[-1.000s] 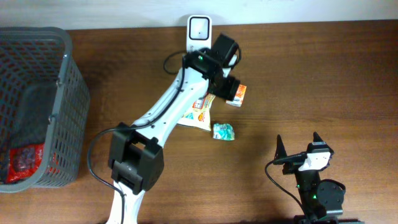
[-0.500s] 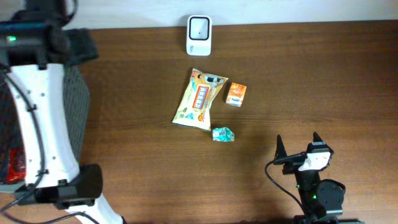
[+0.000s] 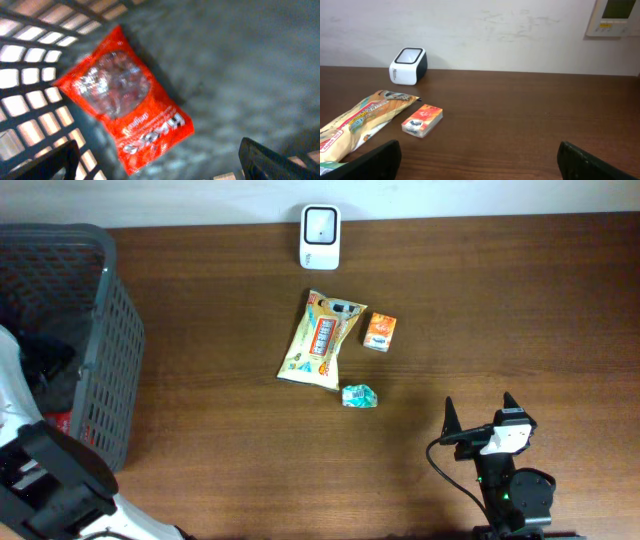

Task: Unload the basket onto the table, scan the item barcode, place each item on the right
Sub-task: 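Reach into the basket and grasp the red jerky bag, then drop the red jerky bag on the table and raise the left arm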

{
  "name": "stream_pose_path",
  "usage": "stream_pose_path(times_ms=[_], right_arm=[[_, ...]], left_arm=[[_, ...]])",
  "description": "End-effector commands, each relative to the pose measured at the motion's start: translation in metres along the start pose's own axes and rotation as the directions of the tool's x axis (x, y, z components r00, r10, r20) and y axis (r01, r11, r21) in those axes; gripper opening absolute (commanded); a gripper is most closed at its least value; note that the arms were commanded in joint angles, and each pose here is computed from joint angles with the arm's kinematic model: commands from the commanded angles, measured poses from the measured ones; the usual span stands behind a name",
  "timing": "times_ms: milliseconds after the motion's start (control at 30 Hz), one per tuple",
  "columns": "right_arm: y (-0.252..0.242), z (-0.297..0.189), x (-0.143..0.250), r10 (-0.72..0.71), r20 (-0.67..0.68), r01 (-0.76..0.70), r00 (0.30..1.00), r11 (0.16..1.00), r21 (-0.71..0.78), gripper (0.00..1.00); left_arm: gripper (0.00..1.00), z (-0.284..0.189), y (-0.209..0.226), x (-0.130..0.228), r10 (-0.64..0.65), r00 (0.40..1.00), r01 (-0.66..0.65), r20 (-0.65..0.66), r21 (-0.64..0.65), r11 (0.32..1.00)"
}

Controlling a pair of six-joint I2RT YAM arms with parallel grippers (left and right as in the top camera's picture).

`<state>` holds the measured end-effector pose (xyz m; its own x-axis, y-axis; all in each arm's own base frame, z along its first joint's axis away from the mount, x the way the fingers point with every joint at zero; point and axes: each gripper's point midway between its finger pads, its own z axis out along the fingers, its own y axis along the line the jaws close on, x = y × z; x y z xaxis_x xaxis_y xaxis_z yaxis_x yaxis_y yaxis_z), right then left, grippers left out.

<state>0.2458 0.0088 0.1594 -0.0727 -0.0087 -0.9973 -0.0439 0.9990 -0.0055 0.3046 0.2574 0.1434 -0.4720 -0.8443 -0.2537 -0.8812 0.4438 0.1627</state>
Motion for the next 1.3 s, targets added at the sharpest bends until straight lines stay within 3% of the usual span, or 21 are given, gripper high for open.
stream_pose_path(times_ms=[0, 33, 333, 367, 433, 533, 633, 700, 800, 833, 900, 933, 1000, 1100, 1167, 1200, 1267], right_arm=[[0.001, 0.0, 0.003, 0.0, -0.004, 0.0, 1.0, 1.0, -0.004, 0.98], [0.001, 0.0, 0.003, 0.0, -0.004, 0.0, 1.0, 1.0, -0.004, 0.99], [0.001, 0.0, 0.003, 0.0, -0.004, 0.0, 1.0, 1.0, -0.004, 0.99], [0.001, 0.0, 0.003, 0.0, -0.004, 0.0, 1.0, 1.0, -0.004, 0.99], [0.001, 0.0, 0.003, 0.0, -0.004, 0.0, 1.0, 1.0, -0.004, 0.98], [0.001, 0.0, 0.003, 0.0, -0.004, 0.0, 1.0, 1.0, -0.004, 0.99], [0.001, 0.0, 0.003, 0.0, -0.004, 0.0, 1.0, 1.0, -0.004, 0.98], [0.001, 0.0, 0.003, 0.0, -0.004, 0.0, 1.0, 1.0, -0.004, 0.98], [0.001, 0.0, 0.003, 0.0, -0.004, 0.0, 1.0, 1.0, -0.004, 0.99], [0.001, 0.0, 0.003, 0.0, -0.004, 0.0, 1.0, 1.0, -0.004, 0.98], [0.001, 0.0, 0.003, 0.0, -0.004, 0.0, 1.0, 1.0, -0.004, 0.98], [0.001, 0.0, 0.003, 0.0, -0.004, 0.0, 1.0, 1.0, -0.004, 0.98], [0.001, 0.0, 0.003, 0.0, -0.004, 0.0, 1.0, 1.0, -0.004, 0.99], [0.001, 0.0, 0.003, 0.0, -0.004, 0.0, 1.0, 1.0, -0.004, 0.98], [0.001, 0.0, 0.003, 0.0, -0.004, 0.0, 1.0, 1.0, -0.004, 0.98], [0.001, 0.0, 0.003, 0.0, -0.004, 0.0, 1.0, 1.0, -0.004, 0.99], [0.001, 0.0, 0.003, 0.0, -0.004, 0.0, 1.0, 1.0, -0.004, 0.99]], left_arm=[[0.99, 0.036, 0.012, 0.026, -0.091, 0.995, 0.087, -0.049, -0.081, 0.993], [1.0, 0.045, 0.02, 0.032, -0.145, 0.989, 0.139, -0.038, -0.13, 0.982], [1.0, 0.091, 0.05, 0.034, -0.214, 0.977, 0.213, 0.015, -0.187, 0.959], [0.95, 0.095, 0.055, 0.035, -0.228, 0.974, 0.226, 0.013, -0.191, 0.955], [0.74, 0.106, 0.066, 0.043, -0.25, 0.968, 0.244, -0.003, -0.208, 0.947], [0.3, 0.117, 0.061, 0.052, -0.256, 0.966, 0.247, -0.028, -0.179, 0.952], [0.01, 0.118, 0.05, 0.057, -0.261, 0.963, 0.251, -0.069, -0.127, 0.96], [0.0, 0.109, 0.05, 0.057, -0.257, 0.962, 0.244, -0.094, -0.126, 0.961], [0.0, 0.069, 0.035, 0.035, -0.271, 0.957, 0.271, -0.104, -0.015, 0.962], [0.0, 0.051, 0.029, 0.024, -0.278, 0.956, 0.283, -0.094, 0.035, 0.959], [0.0, -0.021, 0.007, -0.009, -0.245, 0.969, 0.247, -0.042, 0.262, 0.933], [0.0, -0.063, -0.011, -0.021, -0.17, 0.985, 0.149, 0.015, 0.418, 0.896], [0.0, -0.171, -0.039, -0.027, -0.066, 0.978, -0.087, 0.196, 0.678, 0.73], [0.0, -0.278, -0.056, 0.017, -0.015, 0.91, -0.334, 0.415, 0.751, 0.57], [0.0, -0.322, -0.088, 0.078, 0.172, 0.776, -0.617, 0.607, 0.674, 0.406], [0.0, -0.342, -0.115, 0.126, 0.288, 0.644, -0.765, 0.709, 0.596, 0.245], [0.0, -0.35, -0.15, 0.187, 0.399, 0.491, -0.855, 0.774, 0.517, 0.048]])
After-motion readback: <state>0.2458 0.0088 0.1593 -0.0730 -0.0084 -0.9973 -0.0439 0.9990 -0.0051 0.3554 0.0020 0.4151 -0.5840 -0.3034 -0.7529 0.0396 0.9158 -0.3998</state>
